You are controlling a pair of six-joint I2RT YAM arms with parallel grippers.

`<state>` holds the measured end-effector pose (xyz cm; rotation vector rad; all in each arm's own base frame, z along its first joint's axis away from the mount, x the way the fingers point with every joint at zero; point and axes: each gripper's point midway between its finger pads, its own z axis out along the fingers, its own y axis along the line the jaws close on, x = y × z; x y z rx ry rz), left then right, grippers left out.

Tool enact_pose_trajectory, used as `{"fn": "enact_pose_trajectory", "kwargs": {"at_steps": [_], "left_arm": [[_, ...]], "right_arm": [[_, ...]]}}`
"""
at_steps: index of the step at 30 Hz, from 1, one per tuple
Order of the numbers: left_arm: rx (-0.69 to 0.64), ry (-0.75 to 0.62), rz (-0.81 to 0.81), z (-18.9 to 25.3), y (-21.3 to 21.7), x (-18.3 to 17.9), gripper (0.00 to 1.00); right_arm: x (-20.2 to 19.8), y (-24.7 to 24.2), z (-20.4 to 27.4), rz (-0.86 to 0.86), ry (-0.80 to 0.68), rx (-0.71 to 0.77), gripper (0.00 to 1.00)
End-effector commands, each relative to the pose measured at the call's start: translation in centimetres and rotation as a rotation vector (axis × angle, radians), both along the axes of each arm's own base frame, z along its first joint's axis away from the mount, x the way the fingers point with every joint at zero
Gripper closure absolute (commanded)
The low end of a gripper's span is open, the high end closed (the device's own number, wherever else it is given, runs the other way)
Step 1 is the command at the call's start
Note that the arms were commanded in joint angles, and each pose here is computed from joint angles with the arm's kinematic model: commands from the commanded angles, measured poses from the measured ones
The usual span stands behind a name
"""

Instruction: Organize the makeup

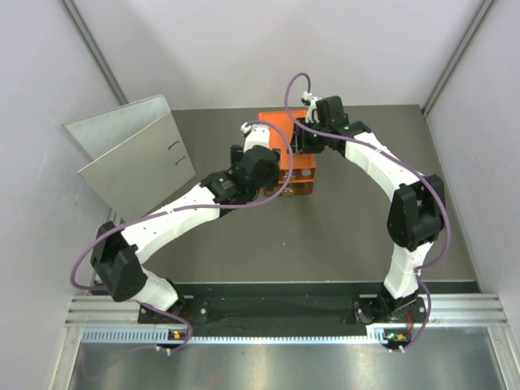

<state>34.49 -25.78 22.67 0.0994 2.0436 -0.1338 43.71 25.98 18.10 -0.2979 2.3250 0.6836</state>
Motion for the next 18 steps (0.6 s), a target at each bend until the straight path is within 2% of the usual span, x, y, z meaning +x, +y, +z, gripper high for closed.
{"fn": "enact_pose_trajectory", "kwargs": {"at_steps": [1, 2, 4, 5, 8, 11, 13, 18], "left_arm": [[0.109, 0.005, 0.064, 0.6, 4.7, -0.5, 0.04], [0.108, 0.010, 0.071, 0.6, 5.5, -0.6, 0.01], [0.077, 0.040, 0.079, 0.3, 7.1, -0.3, 0.01], [0.046, 0.050, 0.087, 0.3, 7.9, -0.4, 0.01], [-0.023, 0.082, 0.142, -0.2, 10.7, 0.0, 0.01], [-0.011, 0.088, 0.200, -0.4, 12.9, 0.2, 0.01], [0.014, 0.108, 0.221, -0.9, 13.7, 0.2, 0.01], [0.107, 0.263, 0.258, -4.4, 14.5, -0.1, 0.01]], "right_arm": [[0.6, -1.8, 6.3, -0.063, -0.115, 0.006, 0.50], [0.7, -2.1, 6.9, -0.073, -0.129, 0.009, 0.42], [0.6, -2.9, 8.8, -0.100, -0.173, 0.008, 0.35], [0.8, -3.8, 9.2, -0.123, -0.181, 0.000, 0.27], [0.9, -6.6, 10.6, -0.185, -0.208, 0.000, 0.15], [0.7, -9.7, 10.6, -0.243, -0.208, -0.022, 0.04], [0.5, -11.6, 10.3, -0.277, -0.214, -0.054, 0.01], [-0.5, -17.0, 5.0, -0.373, -0.114, -0.130, 0.00]]}}
